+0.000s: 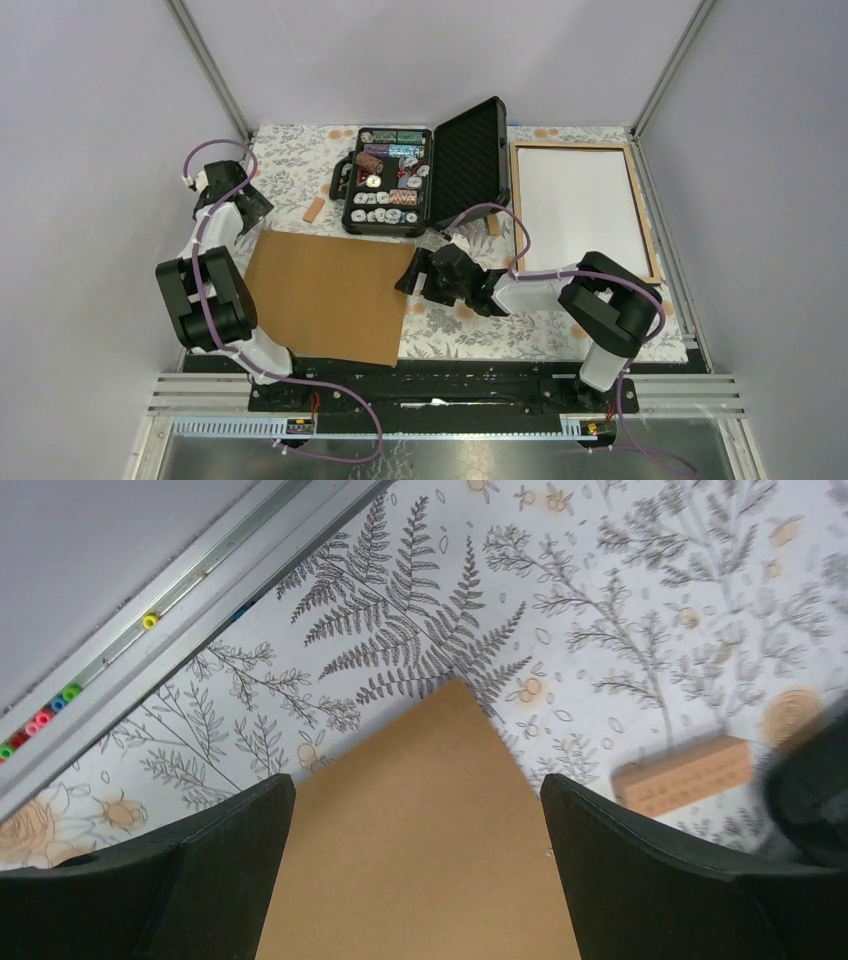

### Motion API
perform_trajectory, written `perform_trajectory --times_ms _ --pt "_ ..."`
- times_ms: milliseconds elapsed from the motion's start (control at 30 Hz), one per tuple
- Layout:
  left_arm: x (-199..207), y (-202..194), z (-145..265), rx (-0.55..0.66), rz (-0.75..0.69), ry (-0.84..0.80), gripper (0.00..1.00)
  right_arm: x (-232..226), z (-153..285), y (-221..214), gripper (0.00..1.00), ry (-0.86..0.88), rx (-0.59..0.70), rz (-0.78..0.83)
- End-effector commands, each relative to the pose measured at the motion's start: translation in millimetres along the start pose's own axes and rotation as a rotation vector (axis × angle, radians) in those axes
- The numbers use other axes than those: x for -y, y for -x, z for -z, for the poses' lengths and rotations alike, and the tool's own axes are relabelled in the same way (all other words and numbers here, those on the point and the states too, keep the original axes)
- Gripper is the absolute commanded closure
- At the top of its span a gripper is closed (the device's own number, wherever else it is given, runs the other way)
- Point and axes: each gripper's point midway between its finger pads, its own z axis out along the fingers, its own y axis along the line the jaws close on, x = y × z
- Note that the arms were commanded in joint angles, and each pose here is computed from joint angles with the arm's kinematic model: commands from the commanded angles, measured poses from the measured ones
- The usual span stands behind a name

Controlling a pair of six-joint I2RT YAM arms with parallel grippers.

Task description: Put the photo into the frame

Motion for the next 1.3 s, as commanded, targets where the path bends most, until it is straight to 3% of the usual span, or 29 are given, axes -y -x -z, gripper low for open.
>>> perform_trajectory --times_ms 0,267,633,833,1033,1267 --pt "2.0 16.7 -19.4 0.028 -0.096 -0.031 0.02 -3.2 -13.1 3.9 0.06 0.026 -0.017 0.009" --pt "11.1 -25.0 -63.6 -0.147 -0.099 -0.130 0.02 19.7 -24.8 5.3 0.06 -0.017 -0.004 -0.028" --pt "17.5 -60.6 -64.1 -0.259 -0.005 -0.182 0.02 20.9 -48.6 16.5 0.06 -0.053 0.050 -0.058" --pt "21.8 -65.6 -45.8 -0.271 0.043 -0.228 0.01 -21.0 -47.1 17.9 0.10 0.111 0.030 -0.074" --pt "27.4 -88.4 -30.0 -0.330 0.122 -0.298 0.01 -82.6 -5.8 31.6 0.16 0.379 0.057 -0.132" --pt "38.2 -108.2 -7.1 -0.372 0.236 -0.414 0.02 -116.9 26.7 45.5 0.27 0.512 0.082 -0.136"
